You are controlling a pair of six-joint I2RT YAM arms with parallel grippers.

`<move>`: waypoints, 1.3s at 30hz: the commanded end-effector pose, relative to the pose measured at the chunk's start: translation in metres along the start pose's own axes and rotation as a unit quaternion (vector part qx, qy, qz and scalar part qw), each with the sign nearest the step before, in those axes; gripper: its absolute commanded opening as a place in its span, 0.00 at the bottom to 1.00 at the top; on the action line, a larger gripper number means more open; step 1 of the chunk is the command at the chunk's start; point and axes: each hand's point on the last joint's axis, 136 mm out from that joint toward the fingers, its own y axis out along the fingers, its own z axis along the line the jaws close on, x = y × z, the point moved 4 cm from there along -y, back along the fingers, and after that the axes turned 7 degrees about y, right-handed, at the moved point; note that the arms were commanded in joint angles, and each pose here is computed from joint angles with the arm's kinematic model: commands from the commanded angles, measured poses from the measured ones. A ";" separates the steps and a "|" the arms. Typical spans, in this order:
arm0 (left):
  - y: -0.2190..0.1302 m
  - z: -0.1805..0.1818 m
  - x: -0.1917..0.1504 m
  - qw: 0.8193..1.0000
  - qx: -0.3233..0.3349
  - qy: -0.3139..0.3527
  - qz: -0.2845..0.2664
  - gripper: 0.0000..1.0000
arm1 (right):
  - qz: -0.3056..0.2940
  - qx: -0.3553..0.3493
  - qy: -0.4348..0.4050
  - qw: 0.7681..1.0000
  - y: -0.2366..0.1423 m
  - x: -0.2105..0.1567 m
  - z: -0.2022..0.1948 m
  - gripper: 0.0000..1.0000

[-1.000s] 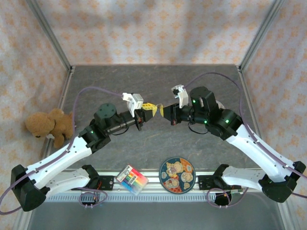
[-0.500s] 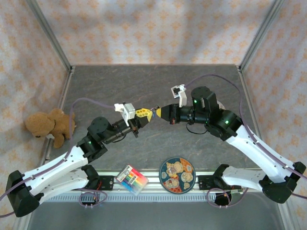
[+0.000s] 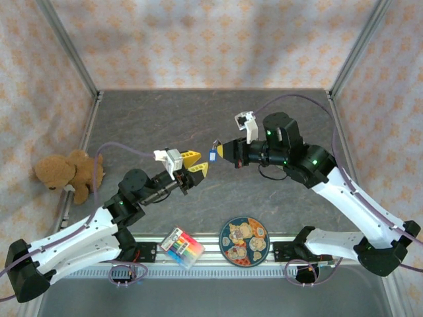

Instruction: Remove the keys from the keyring

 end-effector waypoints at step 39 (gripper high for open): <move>0.036 0.000 0.026 0.989 0.020 0.130 -0.066 0.61 | -0.001 0.058 -0.046 0.997 -0.015 -0.001 0.022 0.00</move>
